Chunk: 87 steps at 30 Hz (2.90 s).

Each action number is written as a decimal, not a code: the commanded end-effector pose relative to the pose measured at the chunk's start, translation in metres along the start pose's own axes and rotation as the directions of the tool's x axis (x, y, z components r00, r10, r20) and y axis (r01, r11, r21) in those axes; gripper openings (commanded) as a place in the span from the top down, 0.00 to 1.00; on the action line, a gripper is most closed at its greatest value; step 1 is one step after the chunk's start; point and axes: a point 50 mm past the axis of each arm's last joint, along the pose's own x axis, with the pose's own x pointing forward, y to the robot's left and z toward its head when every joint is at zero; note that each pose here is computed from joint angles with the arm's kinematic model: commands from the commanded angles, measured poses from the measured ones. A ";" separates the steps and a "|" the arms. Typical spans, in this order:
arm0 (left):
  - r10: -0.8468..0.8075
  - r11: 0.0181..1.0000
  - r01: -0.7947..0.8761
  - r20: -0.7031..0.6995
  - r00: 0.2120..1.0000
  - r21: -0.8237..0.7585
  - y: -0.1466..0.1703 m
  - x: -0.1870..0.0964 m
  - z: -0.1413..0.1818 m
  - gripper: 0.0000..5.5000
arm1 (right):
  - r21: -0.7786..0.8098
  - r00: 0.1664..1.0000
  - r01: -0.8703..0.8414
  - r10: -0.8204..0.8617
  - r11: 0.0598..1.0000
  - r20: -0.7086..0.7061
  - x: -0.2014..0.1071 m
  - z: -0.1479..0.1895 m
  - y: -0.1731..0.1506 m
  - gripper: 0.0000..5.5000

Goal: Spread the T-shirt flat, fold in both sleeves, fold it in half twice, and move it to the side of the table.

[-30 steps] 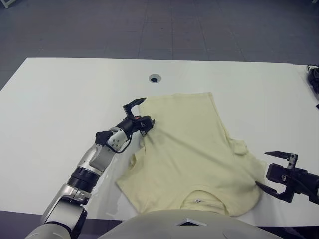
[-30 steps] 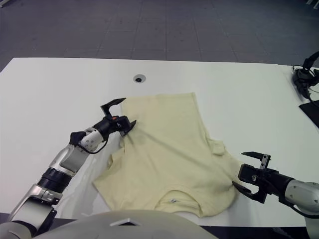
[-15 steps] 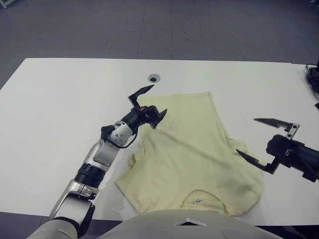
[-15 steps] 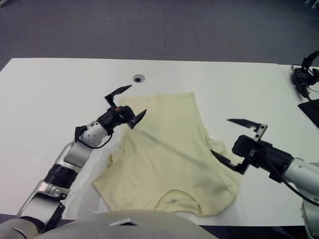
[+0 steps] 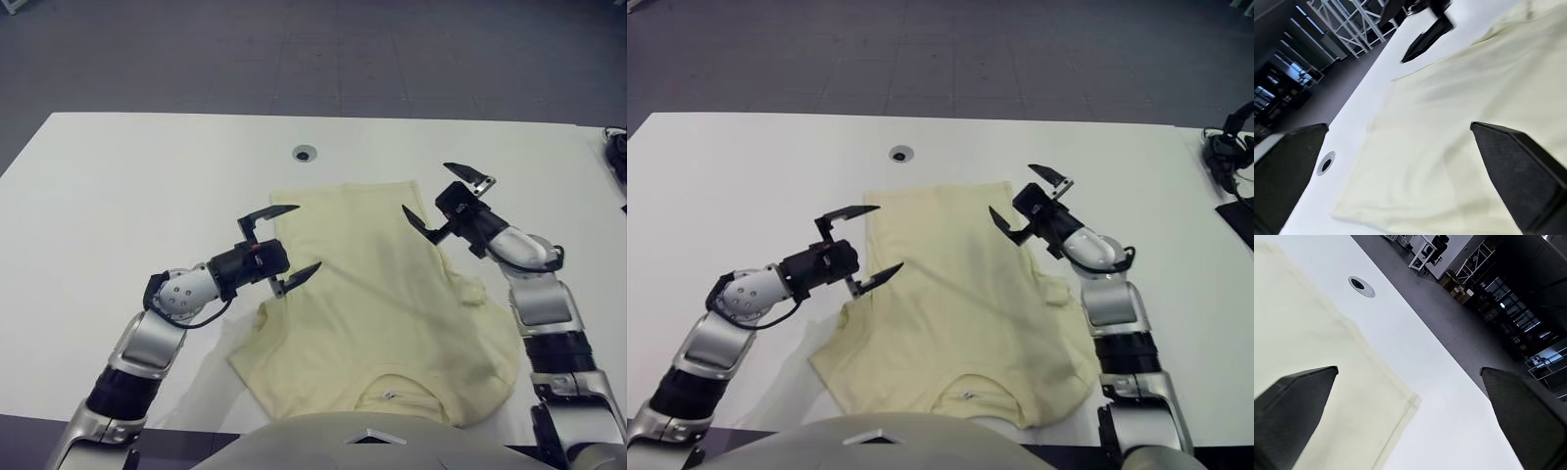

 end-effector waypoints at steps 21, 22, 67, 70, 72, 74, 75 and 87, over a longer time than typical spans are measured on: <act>-0.369 0.910 0.413 -0.379 0.849 0.039 -0.037 -0.030 -0.049 0.02 | -0.159 0.982 0.018 -0.048 0.987 -0.183 0.032 -0.048 0.010 0.02; -0.368 0.910 0.412 -0.379 0.849 0.039 -0.037 -0.030 -0.049 0.02 | -0.152 0.983 0.022 -0.050 0.988 -0.177 0.032 -0.047 0.009 0.02; -0.146 0.949 0.276 -0.561 0.815 0.155 0.026 -0.116 -0.037 0.02 | 0.162 0.875 0.464 -0.479 0.871 0.074 -0.077 0.012 -0.024 0.02; -0.198 0.924 0.342 -0.549 0.812 0.173 0.014 -0.110 -0.034 0.02 | 0.162 0.877 0.463 -0.476 0.872 0.058 -0.075 0.007 -0.018 0.02; -0.220 0.912 0.370 -0.547 0.808 0.179 0.008 -0.108 -0.032 0.02 | 0.161 0.882 0.457 -0.469 0.875 0.050 -0.074 0.004 -0.015 0.02; -0.246 0.895 0.409 -0.570 0.784 0.177 0.001 -0.105 -0.036 0.02 | 0.159 0.886 0.450 -0.461 0.879 0.042 -0.074 0.001 -0.013 0.02; -0.252 0.892 0.417 -0.574 0.779 0.174 -0.001 -0.104 -0.038 0.02 | 0.159 0.887 0.449 -0.461 0.879 0.040 -0.075 0.001 -0.012 0.02; -0.276 0.873 0.454 -0.588 0.760 0.177 -0.019 -0.090 -0.059 0.07 | 0.149 0.890 0.443 -0.454 0.884 0.047 -0.075 0.002 -0.010 0.02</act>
